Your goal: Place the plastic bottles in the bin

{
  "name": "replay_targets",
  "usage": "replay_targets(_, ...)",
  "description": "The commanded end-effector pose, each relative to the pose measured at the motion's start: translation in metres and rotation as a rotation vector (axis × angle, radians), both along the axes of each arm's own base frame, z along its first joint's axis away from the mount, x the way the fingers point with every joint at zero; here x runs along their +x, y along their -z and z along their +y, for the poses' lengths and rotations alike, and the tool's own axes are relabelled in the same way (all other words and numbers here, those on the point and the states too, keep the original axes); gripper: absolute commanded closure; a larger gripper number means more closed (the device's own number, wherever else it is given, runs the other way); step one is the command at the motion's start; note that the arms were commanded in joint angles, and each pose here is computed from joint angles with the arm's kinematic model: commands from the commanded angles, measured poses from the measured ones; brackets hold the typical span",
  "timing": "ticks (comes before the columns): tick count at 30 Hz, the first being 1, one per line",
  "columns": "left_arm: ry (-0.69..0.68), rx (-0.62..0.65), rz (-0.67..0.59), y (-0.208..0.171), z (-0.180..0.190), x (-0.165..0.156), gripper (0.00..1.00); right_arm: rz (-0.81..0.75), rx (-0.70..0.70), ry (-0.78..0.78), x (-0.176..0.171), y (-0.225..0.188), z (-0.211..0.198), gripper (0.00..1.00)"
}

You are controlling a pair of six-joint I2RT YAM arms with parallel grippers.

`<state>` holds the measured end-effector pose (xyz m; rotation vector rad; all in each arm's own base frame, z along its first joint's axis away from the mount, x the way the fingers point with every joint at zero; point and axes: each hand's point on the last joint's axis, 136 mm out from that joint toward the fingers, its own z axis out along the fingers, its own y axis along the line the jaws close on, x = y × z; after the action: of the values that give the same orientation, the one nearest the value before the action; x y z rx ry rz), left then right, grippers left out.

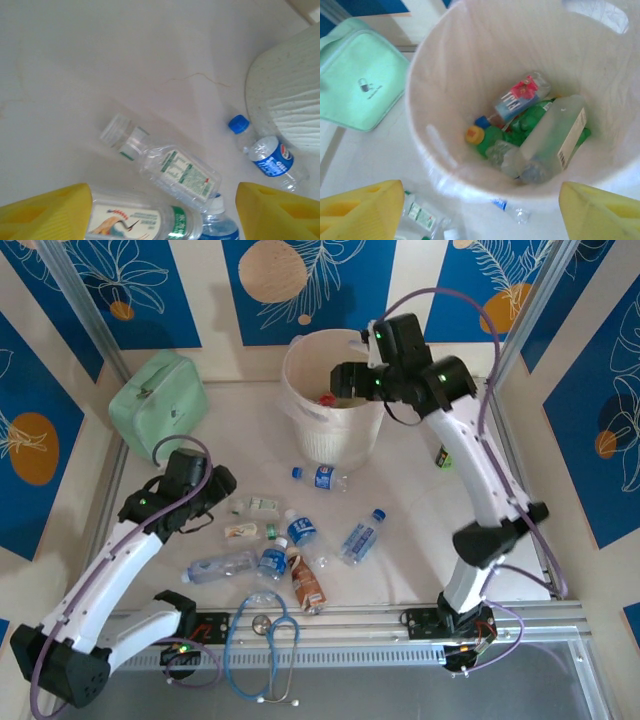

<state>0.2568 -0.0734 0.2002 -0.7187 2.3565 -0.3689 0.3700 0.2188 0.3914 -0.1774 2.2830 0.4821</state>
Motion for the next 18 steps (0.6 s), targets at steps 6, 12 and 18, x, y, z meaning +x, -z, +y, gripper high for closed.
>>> replay_targets(6,-0.167,0.032,0.202,0.024,0.037,-0.064,0.26,0.024,0.048,0.019,-0.068,0.023,-0.027,0.18)
replay_targets(12,0.183,0.038,0.242,0.039,-0.029,-0.052,0.26,0.150,0.042,0.095,-0.102,0.079,-0.052,0.18)
replay_targets(18,0.574,0.167,0.279,0.052,-0.095,-0.068,0.25,0.267,0.081,0.173,-0.118,0.119,-0.074,0.18)
